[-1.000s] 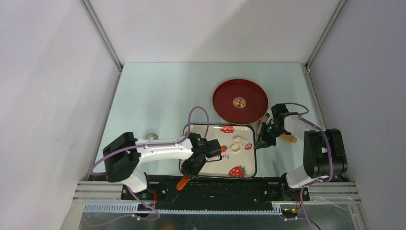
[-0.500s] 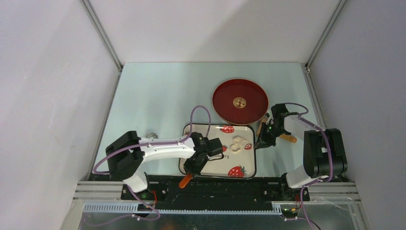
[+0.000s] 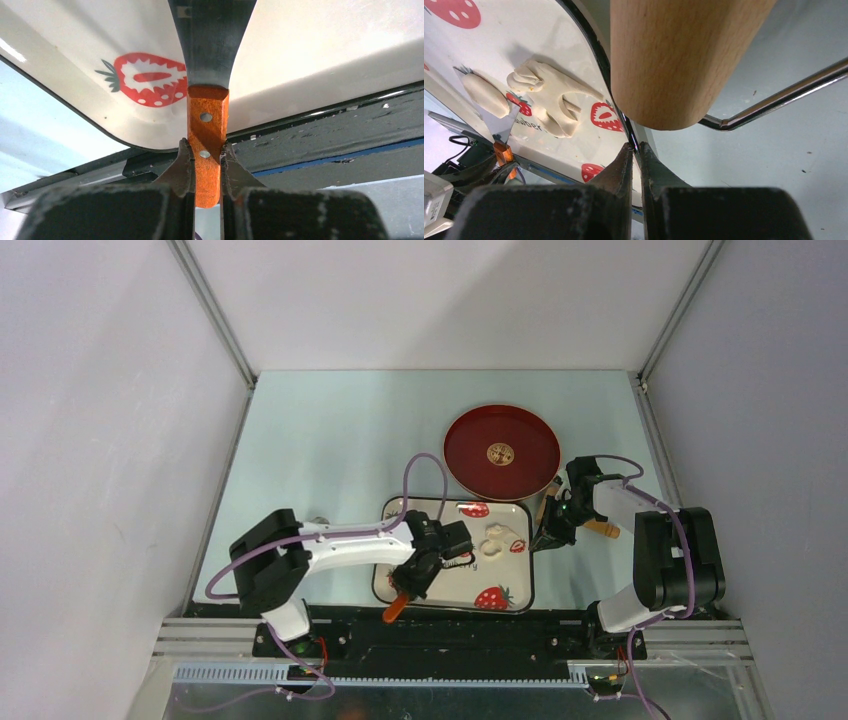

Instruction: Roll out the dumpling wrappers from the dough

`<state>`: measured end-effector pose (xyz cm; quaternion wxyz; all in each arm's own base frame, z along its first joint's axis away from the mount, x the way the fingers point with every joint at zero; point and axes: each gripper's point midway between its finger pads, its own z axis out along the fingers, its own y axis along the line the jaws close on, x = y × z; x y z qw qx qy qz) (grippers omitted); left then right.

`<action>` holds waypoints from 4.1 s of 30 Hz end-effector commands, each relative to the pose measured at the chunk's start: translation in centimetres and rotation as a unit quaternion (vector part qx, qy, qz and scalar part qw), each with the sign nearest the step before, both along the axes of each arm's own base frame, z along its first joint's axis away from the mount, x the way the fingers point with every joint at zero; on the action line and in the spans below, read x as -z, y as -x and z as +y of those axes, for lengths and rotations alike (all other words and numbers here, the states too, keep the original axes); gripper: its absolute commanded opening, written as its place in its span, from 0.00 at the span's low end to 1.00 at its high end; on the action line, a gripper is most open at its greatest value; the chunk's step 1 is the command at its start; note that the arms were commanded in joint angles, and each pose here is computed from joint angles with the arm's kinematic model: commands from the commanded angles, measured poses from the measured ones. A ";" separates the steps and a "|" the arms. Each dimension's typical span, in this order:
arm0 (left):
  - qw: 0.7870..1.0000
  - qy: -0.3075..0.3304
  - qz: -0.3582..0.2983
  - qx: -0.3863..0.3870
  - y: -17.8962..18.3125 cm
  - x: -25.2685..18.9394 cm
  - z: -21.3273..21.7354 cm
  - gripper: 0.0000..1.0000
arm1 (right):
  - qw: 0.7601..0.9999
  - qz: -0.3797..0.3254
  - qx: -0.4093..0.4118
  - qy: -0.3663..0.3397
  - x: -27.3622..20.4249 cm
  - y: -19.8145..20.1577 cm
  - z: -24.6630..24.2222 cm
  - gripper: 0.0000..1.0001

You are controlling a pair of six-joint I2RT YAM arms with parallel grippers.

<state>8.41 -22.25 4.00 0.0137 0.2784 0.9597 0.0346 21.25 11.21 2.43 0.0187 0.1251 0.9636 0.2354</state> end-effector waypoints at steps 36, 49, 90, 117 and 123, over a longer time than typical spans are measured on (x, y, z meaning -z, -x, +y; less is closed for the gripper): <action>0.979 0.117 -0.167 -0.021 -13.2 -9.2 -6.6 0.00 | 0.995 -0.098 0.008 -0.032 -7.4 -3.7 0.6 0.06; 0.982 0.104 -0.156 -0.005 -20.4 -6.9 -11.5 0.00 | 0.972 -0.194 0.002 -0.131 -14.0 -10.0 2.9 0.00; 0.976 0.164 -0.142 -0.031 -26.1 -5.8 -15.7 0.00 | 0.990 -0.129 -0.037 -0.031 -4.3 -22.0 7.4 0.00; 0.980 0.130 -0.148 -0.021 -26.0 -5.3 -14.1 0.00 | 0.984 -0.144 -0.058 0.087 -1.4 -22.6 6.2 0.00; 0.980 0.134 -0.144 -0.023 -26.2 -4.9 -14.6 0.00 | 0.982 -0.143 -0.061 0.108 -0.9 -22.7 5.6 0.00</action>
